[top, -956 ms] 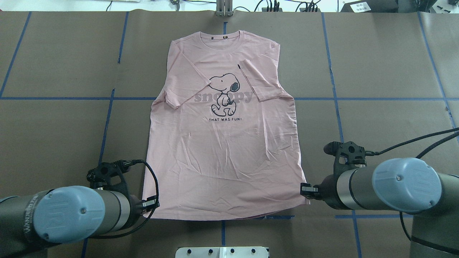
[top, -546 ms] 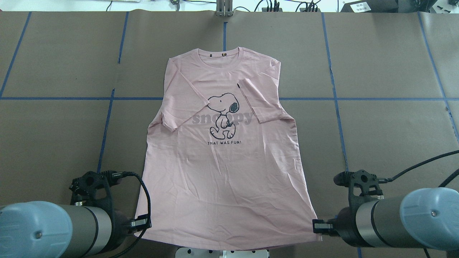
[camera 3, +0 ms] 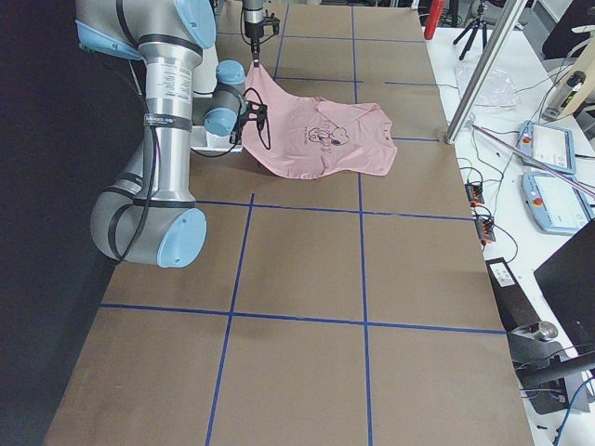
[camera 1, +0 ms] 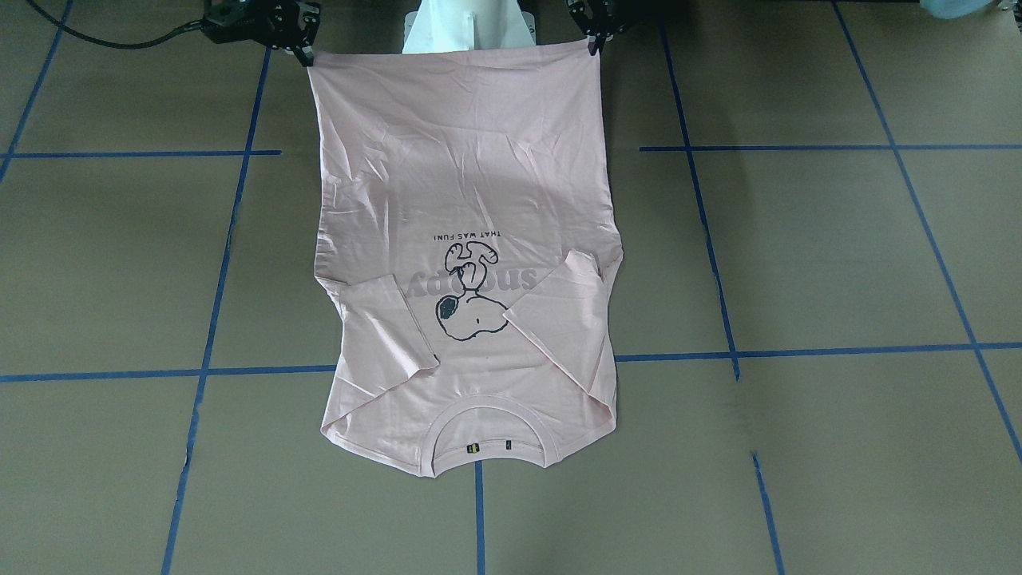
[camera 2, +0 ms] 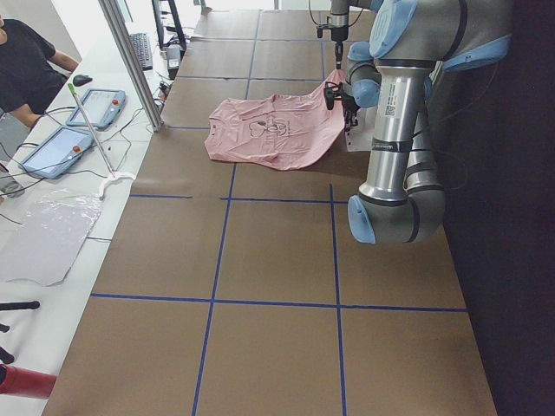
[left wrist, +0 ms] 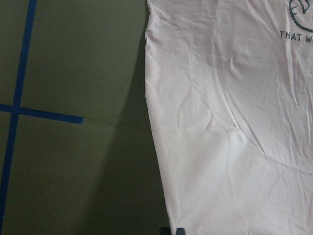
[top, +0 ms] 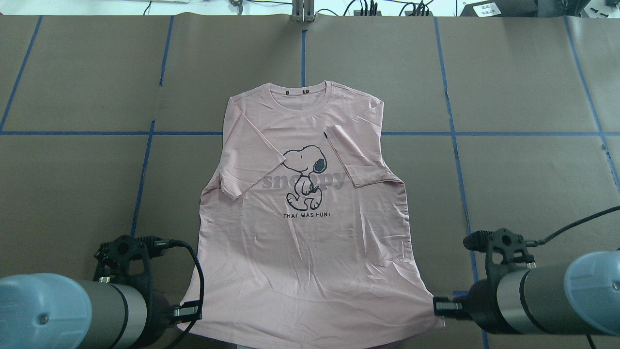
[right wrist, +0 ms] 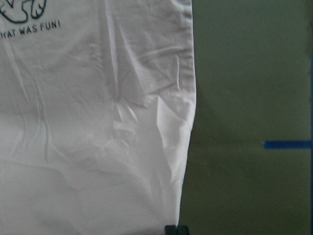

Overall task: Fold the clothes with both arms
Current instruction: 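Lift the hem with both grippers and fold it toward the collar, then carry the hem with both grippers over the collar and lay it down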

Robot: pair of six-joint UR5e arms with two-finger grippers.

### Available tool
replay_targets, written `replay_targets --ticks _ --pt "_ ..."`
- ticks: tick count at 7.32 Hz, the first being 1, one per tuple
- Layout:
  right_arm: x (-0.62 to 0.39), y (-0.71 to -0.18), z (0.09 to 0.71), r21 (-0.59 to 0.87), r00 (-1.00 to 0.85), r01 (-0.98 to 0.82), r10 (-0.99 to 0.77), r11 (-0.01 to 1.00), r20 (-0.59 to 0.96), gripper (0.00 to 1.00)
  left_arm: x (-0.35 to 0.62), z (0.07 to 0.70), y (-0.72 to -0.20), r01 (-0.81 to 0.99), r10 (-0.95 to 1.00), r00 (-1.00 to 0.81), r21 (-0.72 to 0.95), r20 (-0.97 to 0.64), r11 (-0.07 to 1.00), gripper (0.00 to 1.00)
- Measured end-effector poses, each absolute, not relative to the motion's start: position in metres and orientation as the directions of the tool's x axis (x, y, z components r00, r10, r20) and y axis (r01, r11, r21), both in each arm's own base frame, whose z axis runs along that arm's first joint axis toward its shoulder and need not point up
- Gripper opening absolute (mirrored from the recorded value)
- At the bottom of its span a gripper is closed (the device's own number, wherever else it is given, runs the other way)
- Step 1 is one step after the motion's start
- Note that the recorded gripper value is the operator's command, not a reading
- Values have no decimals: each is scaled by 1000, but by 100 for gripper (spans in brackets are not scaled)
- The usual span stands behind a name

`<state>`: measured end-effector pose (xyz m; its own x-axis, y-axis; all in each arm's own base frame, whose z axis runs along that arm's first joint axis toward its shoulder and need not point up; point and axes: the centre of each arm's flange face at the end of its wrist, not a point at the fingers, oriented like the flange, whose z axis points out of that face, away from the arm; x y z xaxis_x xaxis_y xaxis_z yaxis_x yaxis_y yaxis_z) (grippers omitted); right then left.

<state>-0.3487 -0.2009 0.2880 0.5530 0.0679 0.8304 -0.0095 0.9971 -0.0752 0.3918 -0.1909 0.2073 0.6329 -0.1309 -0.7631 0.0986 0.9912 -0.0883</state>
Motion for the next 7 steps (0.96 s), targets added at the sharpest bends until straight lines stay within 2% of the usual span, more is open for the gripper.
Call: replay_targets --ticks 3,7 --pt "-366 -310 286 55 548 -152 37 987 836 0 388 215 -290 199 -108 670 38 -734 979 0" --pt "-393 -458 277 134 595 -306 79 943 800 0 411 238 -407 295 -131 691 113 -711 949 0"
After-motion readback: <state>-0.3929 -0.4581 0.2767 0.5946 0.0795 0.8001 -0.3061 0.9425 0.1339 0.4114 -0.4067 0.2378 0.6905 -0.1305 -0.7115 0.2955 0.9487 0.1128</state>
